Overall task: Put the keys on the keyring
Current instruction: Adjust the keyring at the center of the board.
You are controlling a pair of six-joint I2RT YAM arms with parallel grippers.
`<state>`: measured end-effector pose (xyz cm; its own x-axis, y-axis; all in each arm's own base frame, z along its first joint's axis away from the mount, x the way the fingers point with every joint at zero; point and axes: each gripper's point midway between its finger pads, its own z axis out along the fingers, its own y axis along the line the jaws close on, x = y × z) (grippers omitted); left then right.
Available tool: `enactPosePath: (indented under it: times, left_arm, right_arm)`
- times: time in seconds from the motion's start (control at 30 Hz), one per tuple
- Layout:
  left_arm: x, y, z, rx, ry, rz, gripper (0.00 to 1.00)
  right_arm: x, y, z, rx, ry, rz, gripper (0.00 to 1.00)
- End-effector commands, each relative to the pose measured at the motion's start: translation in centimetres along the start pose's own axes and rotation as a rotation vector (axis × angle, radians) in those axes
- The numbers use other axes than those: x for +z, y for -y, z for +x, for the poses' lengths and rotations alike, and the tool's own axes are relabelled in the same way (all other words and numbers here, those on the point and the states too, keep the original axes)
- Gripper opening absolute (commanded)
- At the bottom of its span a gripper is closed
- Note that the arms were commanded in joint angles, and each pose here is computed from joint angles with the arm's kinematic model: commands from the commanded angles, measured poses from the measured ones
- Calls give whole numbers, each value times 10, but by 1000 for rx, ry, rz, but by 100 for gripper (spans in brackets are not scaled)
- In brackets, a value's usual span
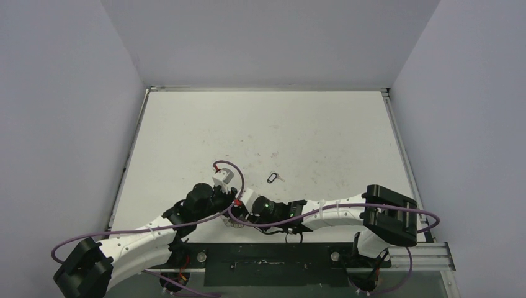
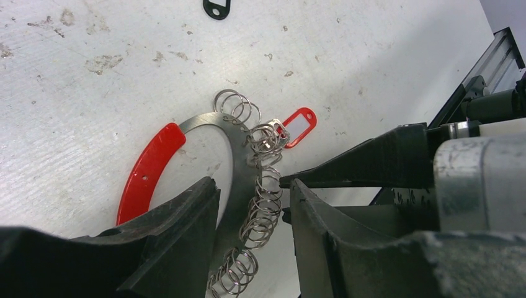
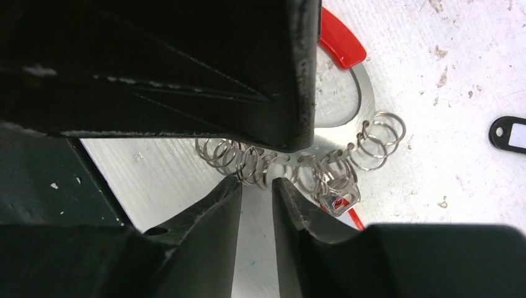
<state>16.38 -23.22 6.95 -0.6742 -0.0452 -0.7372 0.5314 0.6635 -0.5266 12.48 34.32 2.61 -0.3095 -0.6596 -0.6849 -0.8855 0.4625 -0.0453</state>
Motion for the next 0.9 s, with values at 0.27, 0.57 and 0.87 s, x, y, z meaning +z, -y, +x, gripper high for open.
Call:
enactPosePath:
  times: [0.27, 0.57, 0.87]
  left_arm:
    - [-2, 8, -7, 23, 25, 31, 44]
    - [-3, 7, -8, 27, 31, 30, 44]
    - [-3, 7, -8, 32, 31, 30, 44]
  right_arm:
    - [-1, 6, -28, 14, 73, 46, 2]
    - [-5, 14, -42, 151, 137, -26, 0]
    - [5, 22, -42, 272, 114, -115, 0]
